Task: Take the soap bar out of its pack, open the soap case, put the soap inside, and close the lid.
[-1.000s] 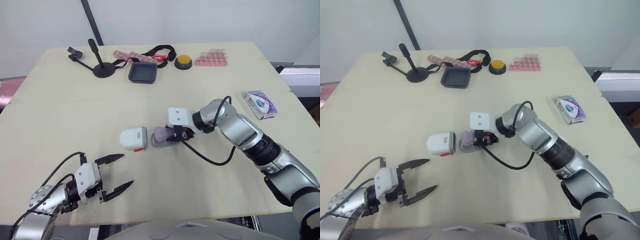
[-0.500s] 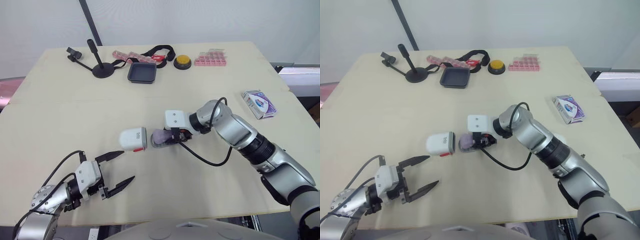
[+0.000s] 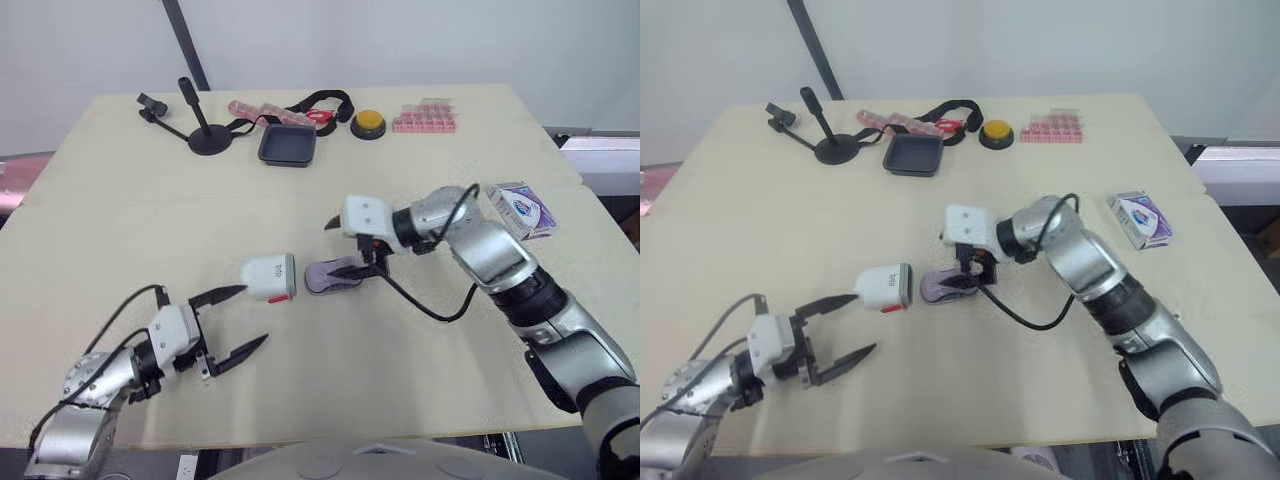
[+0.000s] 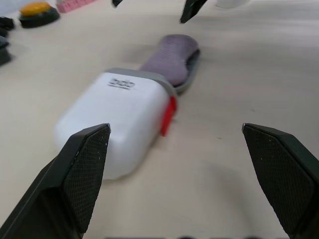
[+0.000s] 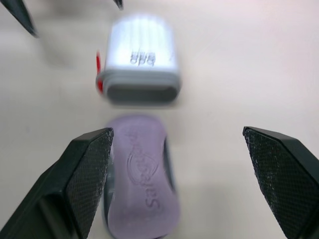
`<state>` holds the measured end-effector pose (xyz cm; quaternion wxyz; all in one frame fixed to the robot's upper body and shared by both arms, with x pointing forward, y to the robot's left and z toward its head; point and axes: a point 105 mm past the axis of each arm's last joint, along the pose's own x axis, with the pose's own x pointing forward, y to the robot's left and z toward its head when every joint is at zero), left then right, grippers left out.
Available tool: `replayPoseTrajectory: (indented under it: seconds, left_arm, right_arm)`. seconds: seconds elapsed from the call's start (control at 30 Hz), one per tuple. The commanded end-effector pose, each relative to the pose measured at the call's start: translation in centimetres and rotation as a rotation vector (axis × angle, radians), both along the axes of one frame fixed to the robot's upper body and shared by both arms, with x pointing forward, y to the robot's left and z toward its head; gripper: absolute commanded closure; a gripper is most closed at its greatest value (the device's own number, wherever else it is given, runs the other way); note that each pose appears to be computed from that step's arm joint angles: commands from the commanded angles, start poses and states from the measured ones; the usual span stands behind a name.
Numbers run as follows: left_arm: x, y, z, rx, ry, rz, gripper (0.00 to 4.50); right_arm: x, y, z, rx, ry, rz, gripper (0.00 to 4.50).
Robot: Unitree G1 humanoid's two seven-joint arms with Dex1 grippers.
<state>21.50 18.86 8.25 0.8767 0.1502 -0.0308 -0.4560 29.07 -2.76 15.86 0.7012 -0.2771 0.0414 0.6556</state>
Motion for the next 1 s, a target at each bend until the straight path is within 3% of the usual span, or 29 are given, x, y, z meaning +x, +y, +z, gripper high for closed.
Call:
replayPoseTrajectory:
  seconds: [0.03, 0.13, 0.27, 0.4, 0.53, 0.7, 1.0]
  left_arm:
    - [0.7, 0.9, 0.8, 0.052, -0.048, -0.037, 0.00]
    - [1.4, 0.7, 1.2, 0.083, -0.031, -0.118, 0.00]
    - [3.0, 0.1, 1.7, 0.121, 0.018, -0.221, 0.00]
    - [4.3, -1.0, 1.6, 0.195, 0.064, -0.321, 0.00]
    - [6.9, -2.2, 1.8, 0.261, 0.072, -0.366, 0.00]
    - [8.2, -3.0, 1.8, 0.304, 0.082, -0.408, 0.00]
    - [8.0, -3.6, 2.0, 0.349, 0.096, -0.482, 0.00]
  right_arm:
    - [-1.6, -2.0, 2.0, 0.182, -0.057, -0.011, 0.05]
    - [-3.6, -3.9, 0.9, 0.226, -0.108, -0.010, 0.05]
    - [-5.9, -5.5, -1.0, 0.271, -0.056, -0.053, 0.05]
    - [-6.1, -6.5, -1.1, 0.358, -0.006, -0.160, 0.05]
    - [-6.9, -7.8, -3.1, 0.337, 0.059, -0.210, 0.05]
    - [-7.0, -9.4, -4.7, 0.378, 0.047, -0.307, 0.05]
    - [-7.0, -10.8, -5.2, 0.466, 0.023, -0.412, 0.05]
